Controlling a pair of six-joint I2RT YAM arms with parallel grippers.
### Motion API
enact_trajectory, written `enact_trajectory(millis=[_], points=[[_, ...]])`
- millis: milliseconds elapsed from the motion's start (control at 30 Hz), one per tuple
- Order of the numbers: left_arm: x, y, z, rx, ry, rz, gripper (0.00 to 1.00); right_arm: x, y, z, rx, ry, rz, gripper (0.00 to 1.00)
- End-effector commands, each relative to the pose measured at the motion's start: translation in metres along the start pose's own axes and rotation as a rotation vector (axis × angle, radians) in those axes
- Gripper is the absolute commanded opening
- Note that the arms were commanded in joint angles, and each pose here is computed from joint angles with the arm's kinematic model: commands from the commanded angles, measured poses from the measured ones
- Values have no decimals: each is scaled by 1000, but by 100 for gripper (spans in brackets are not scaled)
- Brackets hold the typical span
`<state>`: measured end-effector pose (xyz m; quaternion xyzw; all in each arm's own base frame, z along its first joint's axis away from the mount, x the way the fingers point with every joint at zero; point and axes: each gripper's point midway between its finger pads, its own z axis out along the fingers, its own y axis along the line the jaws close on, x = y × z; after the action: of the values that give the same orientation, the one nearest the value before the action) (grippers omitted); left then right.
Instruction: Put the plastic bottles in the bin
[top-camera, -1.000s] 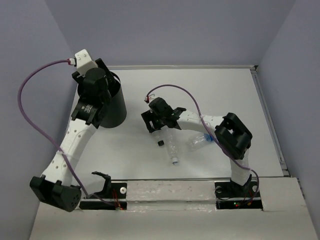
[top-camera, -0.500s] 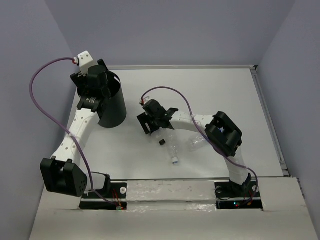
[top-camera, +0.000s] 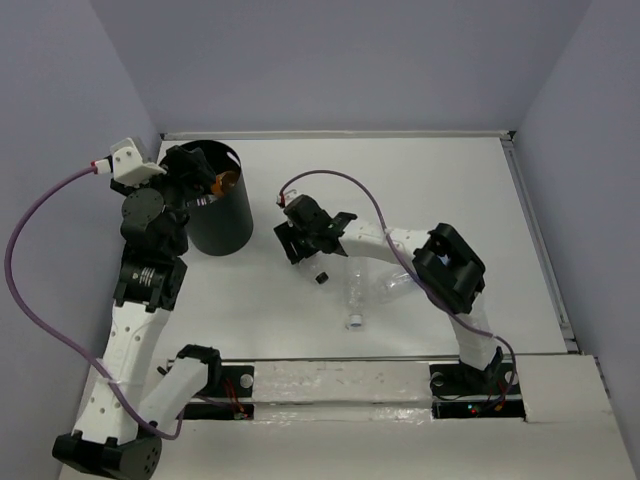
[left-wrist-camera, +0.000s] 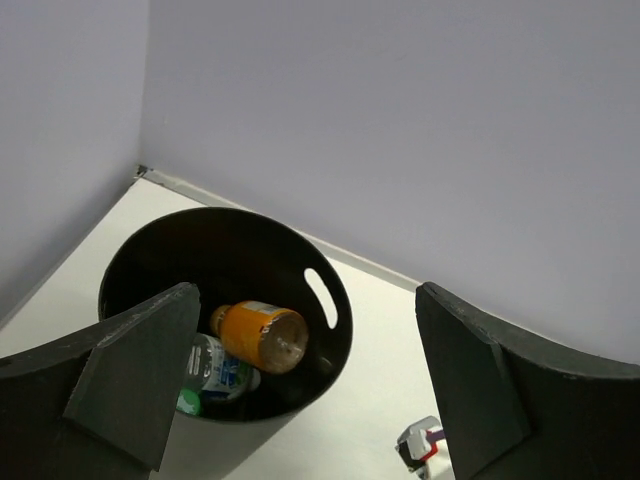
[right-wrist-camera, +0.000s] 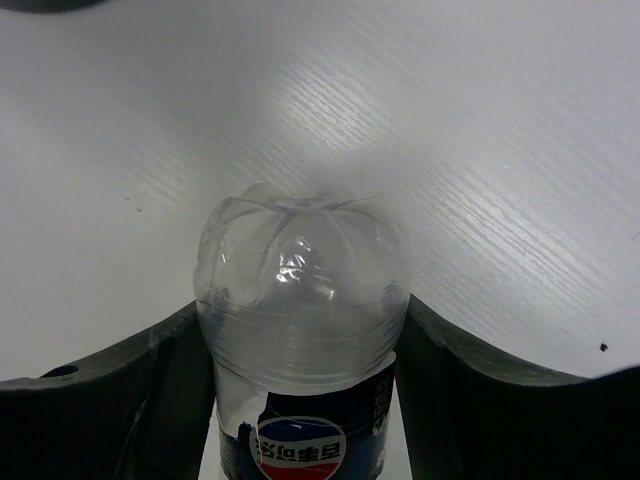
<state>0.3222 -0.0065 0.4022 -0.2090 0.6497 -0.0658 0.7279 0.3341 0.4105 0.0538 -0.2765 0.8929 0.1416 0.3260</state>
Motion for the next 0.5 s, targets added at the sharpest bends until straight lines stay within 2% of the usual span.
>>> enact_trajectory(millis=[0, 133, 233, 267, 300, 333, 400, 433, 467], points=[[1, -11, -19, 115, -22, -45, 99, -88, 36, -85, -139, -236, -1, 41], [-21, -4, -40, 128, -120, -102, 99, -170, 58, -166, -267, -492, -12, 41], [-33, 1, -56, 137, -175, -140, 99, -219, 77, -201, -356, -642, -44, 41], [-34, 2, -61, 144, -186, -151, 99, -249, 86, -216, -386, -725, -43, 41], [-36, 2, -63, 147, -192, -160, 99, -262, 93, -222, -418, -760, -57, 40], [-38, 2, -66, 152, -201, -167, 99, -290, 103, -231, -449, -847, -59, 40], [-42, 3, -69, 153, -209, -177, 99, -313, 110, -232, -467, -924, -58, 40], [-44, 3, -71, 153, -212, -181, 99, -338, 112, -259, -484, -1020, -50, 40], [-45, 4, -71, 150, -216, -185, 99, -337, 115, -234, -481, -1015, -45, 40]])
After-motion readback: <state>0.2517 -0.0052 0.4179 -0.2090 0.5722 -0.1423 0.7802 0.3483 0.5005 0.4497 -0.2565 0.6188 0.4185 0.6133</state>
